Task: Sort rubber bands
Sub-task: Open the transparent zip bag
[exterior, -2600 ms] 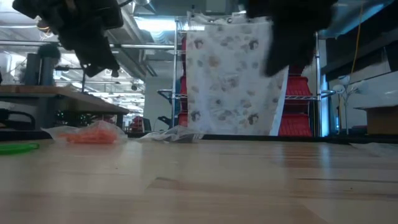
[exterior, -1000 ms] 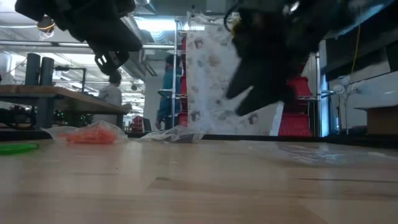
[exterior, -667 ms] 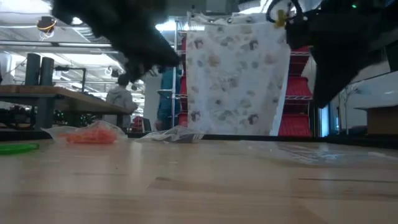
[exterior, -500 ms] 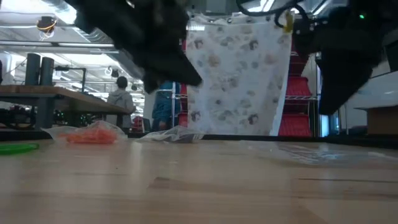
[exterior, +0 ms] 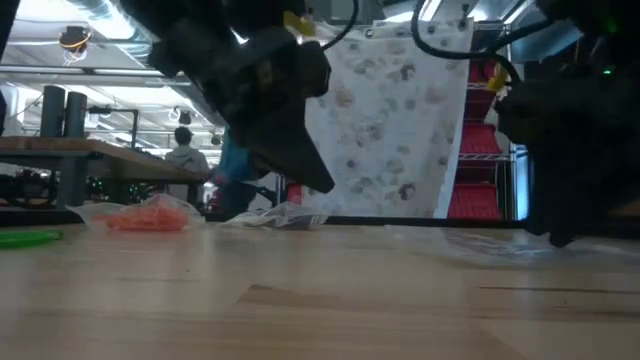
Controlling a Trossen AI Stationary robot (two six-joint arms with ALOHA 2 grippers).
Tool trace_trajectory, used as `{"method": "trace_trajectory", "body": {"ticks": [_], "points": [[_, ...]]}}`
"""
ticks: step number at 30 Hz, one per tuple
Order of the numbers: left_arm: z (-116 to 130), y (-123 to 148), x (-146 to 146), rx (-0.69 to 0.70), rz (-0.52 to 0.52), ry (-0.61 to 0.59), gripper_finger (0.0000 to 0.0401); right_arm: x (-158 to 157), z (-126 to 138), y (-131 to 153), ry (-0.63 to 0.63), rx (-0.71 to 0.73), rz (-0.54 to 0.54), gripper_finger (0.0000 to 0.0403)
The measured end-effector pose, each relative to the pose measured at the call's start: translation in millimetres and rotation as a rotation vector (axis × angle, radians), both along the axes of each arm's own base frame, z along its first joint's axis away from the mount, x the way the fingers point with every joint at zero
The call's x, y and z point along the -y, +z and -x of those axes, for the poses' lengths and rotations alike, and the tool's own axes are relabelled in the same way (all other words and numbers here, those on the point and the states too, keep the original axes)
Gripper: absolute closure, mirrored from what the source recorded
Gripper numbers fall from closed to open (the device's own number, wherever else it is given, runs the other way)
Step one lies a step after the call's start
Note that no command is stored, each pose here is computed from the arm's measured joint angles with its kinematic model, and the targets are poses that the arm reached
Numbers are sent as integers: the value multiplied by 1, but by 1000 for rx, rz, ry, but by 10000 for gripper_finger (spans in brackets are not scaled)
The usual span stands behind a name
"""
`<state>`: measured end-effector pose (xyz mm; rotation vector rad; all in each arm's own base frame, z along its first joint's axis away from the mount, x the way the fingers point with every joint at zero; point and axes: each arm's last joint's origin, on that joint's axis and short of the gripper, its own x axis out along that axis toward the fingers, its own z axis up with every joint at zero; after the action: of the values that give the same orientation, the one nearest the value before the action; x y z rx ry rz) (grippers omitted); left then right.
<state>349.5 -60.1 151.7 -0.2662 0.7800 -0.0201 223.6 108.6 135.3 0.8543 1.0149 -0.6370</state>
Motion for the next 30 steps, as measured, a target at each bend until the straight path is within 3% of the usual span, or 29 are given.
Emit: {"method": "trace_trajectory", "body": {"ticks": [5, 9, 15, 18, 22, 30], "points": [[1, 0, 7, 4, -32, -50, 401, 2, 1, -7, -82, 11, -15, 210], [1, 0, 8, 9, -35, -58, 401, -4, -14, -13, -102, 129, -51, 210], [3, 2, 21, 24, -29, -91, 401, -19, -52, -29, -43, 369, -129, 210], [2, 6, 30, 40, -36, -122, 401, -20, -75, -33, 49, 439, -121, 210], [5, 4, 33, -9, -51, -109, 401, -16, -92, -26, 195, 378, -97, 210], [25, 24, 24, -220, -118, -15, 401, -15, -88, 5, 310, 209, -7, 210]]}}
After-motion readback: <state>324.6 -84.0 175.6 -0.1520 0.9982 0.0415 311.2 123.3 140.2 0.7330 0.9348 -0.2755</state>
